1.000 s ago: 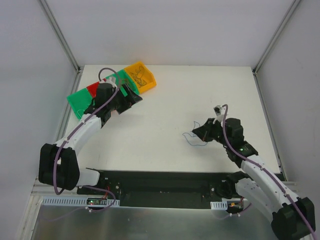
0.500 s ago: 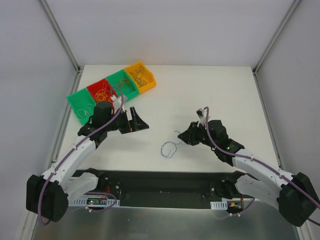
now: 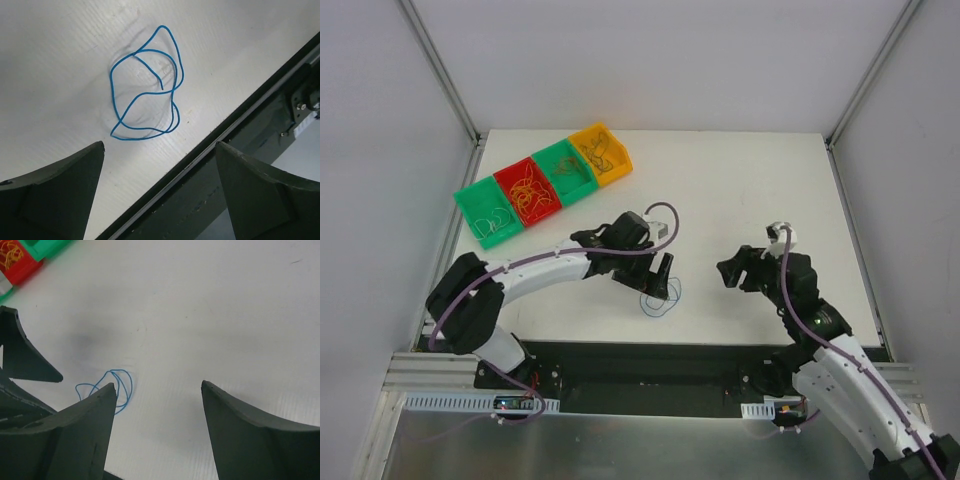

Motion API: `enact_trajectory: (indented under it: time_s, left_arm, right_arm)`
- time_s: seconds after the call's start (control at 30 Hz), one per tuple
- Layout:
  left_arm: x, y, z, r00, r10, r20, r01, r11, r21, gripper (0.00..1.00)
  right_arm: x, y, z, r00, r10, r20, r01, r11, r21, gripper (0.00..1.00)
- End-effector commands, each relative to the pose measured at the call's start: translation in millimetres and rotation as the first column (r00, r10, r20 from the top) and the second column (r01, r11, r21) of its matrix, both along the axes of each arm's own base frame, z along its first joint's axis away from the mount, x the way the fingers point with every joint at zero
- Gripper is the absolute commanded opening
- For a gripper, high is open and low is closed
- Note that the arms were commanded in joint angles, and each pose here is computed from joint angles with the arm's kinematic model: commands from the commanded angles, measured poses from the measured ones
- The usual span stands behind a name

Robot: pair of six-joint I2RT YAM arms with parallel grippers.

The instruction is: Untangle the cables

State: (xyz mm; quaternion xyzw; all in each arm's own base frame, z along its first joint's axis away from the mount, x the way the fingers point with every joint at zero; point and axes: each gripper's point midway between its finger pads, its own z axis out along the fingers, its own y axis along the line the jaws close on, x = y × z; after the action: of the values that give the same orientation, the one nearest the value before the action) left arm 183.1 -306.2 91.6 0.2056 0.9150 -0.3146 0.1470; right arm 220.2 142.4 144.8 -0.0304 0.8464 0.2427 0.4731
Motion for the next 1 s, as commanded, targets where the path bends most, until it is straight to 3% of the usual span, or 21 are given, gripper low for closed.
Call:
enact_trajectory:
  time_s: [0.0, 0.27, 0.5, 0.6, 0.67, 0.87, 0.97]
  left_arm:
    - [5, -13, -7, 0.988, -0.109, 0.110, 0.090, 0.982, 0.165, 0.93]
    - [8, -25, -41, 0.964, -0.246, 0.103, 0.192, 0.908, 0.372, 0.99]
    - [6, -36, -69, 0.942, -0.323, 0.094, 0.238, 0.837, 0.493, 0.85]
    - [5, -39, -77, 0.942, -0.326, 0.081, 0.240, 0.822, 0.516, 0.72]
    - [2, -39, -81, 0.944, -0.324, 0.065, 0.247, 0.822, 0.513, 0.57]
    - [16, -33, -74, 0.933, -0.329, 0.148, 0.202, 0.816, 0.541, 0.00]
    - [37, -33, -66, 0.928, -0.289, 0.236, 0.121, 0.831, 0.543, 0.00]
  right_arm:
    - [0, -31, -18, 0.994, -0.107, 0.007, 0.107, 0.994, -0.014, 0.71]
    - [0, -38, -31, 0.991, -0.130, 0.013, 0.130, 0.991, 0.025, 0.71]
    - [0, -45, -43, 0.985, -0.168, 0.038, 0.166, 0.985, 0.033, 0.71]
    - [0, -44, -41, 0.985, -0.163, 0.062, 0.160, 0.986, 0.049, 0.71]
    - [1, -46, -42, 0.982, -0.171, 0.076, 0.167, 0.984, 0.056, 0.71]
    - [3, -43, -42, 0.982, -0.168, 0.091, 0.161, 0.984, 0.076, 0.71]
    - [4, -43, -42, 0.980, -0.172, 0.097, 0.164, 0.983, 0.085, 0.71]
